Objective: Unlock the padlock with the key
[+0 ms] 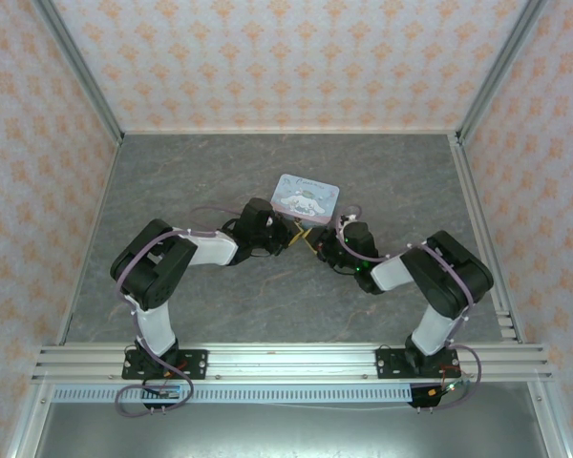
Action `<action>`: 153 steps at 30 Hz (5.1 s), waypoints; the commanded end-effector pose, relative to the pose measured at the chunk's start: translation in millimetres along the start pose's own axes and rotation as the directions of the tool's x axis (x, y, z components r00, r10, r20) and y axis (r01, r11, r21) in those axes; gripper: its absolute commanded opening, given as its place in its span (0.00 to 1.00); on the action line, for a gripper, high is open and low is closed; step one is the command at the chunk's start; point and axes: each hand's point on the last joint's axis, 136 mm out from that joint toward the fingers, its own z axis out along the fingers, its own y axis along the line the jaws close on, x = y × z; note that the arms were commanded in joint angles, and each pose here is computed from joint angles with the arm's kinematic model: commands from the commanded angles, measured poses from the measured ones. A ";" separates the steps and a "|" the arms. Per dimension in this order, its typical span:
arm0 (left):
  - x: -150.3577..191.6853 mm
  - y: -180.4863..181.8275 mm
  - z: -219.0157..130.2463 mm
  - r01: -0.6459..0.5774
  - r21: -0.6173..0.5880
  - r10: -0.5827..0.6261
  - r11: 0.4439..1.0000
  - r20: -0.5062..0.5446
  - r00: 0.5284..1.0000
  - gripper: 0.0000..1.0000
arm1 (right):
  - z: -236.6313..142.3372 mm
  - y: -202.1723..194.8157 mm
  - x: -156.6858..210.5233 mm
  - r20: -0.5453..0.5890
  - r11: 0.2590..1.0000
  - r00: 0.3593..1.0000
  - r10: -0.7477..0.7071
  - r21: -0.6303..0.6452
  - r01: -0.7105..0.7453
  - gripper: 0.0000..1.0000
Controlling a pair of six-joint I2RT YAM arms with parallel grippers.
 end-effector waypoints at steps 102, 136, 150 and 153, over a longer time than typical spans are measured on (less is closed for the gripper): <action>14.7 -43.7 -25.0 0.084 0.007 -0.084 0.996 -0.073 0.994 0.00 | -2.9 31.2 -1.7 -0.146 -0.097 -0.048 -0.988 0.350 0.932 0.00; 0.9 -5.5 -31.5 0.045 -0.123 -0.046 0.991 -0.006 0.999 0.51 | 7.2 0.4 13.3 -0.012 0.450 0.474 -0.881 0.289 0.845 0.00; -38.0 -22.4 -96.6 -0.097 -0.167 0.126 0.981 0.175 0.976 0.79 | 3.3 16.8 19.5 0.080 0.680 0.679 -0.730 0.188 0.709 0.00; -46.6 -25.9 -111.2 -0.127 -0.191 0.169 0.973 0.222 0.960 0.82 | 0.9 19.7 19.2 0.108 0.754 0.748 -0.655 0.163 0.636 0.00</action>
